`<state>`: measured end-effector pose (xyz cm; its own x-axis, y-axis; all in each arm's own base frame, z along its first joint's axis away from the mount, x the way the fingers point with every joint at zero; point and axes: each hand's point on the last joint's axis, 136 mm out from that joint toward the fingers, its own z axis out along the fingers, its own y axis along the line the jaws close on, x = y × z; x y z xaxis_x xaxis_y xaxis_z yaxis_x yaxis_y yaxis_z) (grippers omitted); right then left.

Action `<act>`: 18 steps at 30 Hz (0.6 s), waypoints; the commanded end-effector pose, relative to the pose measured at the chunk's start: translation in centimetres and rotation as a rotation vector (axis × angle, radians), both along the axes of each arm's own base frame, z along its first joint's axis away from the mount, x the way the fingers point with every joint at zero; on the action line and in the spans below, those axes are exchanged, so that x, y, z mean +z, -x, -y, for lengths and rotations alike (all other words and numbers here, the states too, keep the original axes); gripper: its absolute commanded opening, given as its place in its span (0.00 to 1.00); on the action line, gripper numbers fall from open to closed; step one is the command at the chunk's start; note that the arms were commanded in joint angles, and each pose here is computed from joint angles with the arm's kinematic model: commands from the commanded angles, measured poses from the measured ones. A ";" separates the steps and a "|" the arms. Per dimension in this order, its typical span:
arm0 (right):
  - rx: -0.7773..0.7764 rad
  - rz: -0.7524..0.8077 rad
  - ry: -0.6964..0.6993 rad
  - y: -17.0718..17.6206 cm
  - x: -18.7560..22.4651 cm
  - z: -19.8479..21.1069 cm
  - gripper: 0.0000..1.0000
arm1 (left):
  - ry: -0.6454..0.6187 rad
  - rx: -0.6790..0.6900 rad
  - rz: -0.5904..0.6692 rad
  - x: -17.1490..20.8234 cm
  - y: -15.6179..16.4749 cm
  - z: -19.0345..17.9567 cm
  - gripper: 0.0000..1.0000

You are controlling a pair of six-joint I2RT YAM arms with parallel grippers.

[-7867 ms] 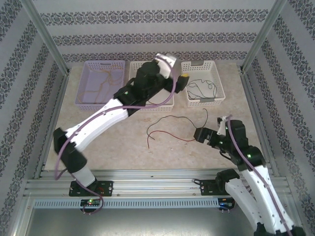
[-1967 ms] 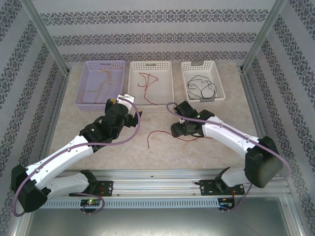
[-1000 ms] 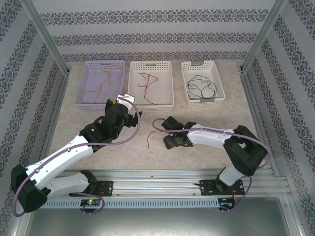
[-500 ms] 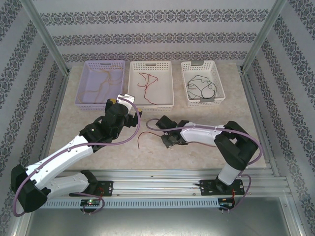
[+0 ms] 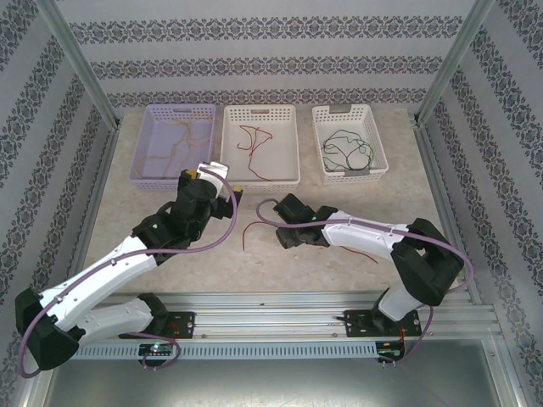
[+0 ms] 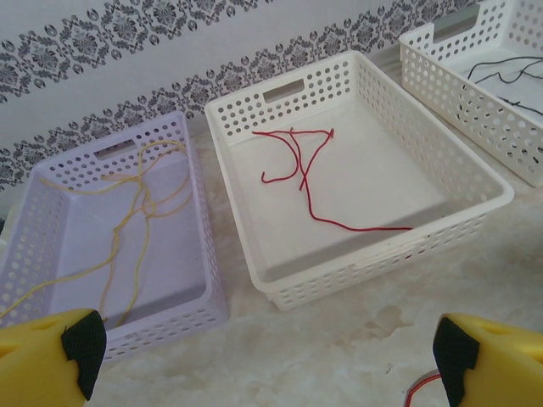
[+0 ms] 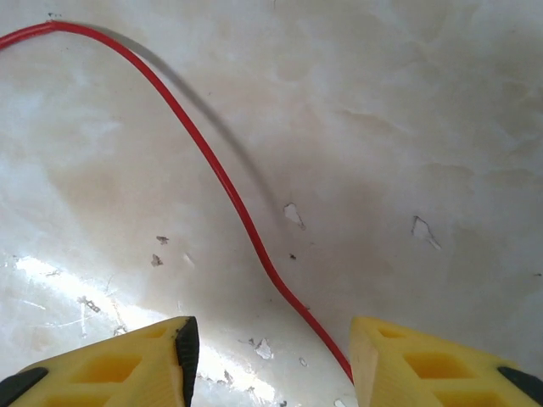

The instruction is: Untangle the cables

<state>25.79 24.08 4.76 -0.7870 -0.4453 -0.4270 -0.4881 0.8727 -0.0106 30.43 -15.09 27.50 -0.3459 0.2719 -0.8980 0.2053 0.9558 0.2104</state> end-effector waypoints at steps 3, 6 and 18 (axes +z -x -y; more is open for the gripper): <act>0.037 -0.037 0.048 -1.0 -2.4 -0.5 0.50 | 0.022 0.043 0.058 1.5 0.0 -1.3 1.00; 0.034 -0.050 0.062 -1.6 -3.3 -0.6 0.48 | 0.027 0.046 0.067 1.7 0.1 -1.4 1.00; 0.010 -0.069 0.062 -2.9 -4.2 -0.1 0.06 | 0.029 0.045 0.071 1.8 0.2 -1.4 1.00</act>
<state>27.51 25.65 1.34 -0.7931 -0.4940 -0.3563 -0.5326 0.8463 0.0123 30.07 -14.37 28.34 -0.3213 0.2508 -0.9132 0.1813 0.9627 0.2006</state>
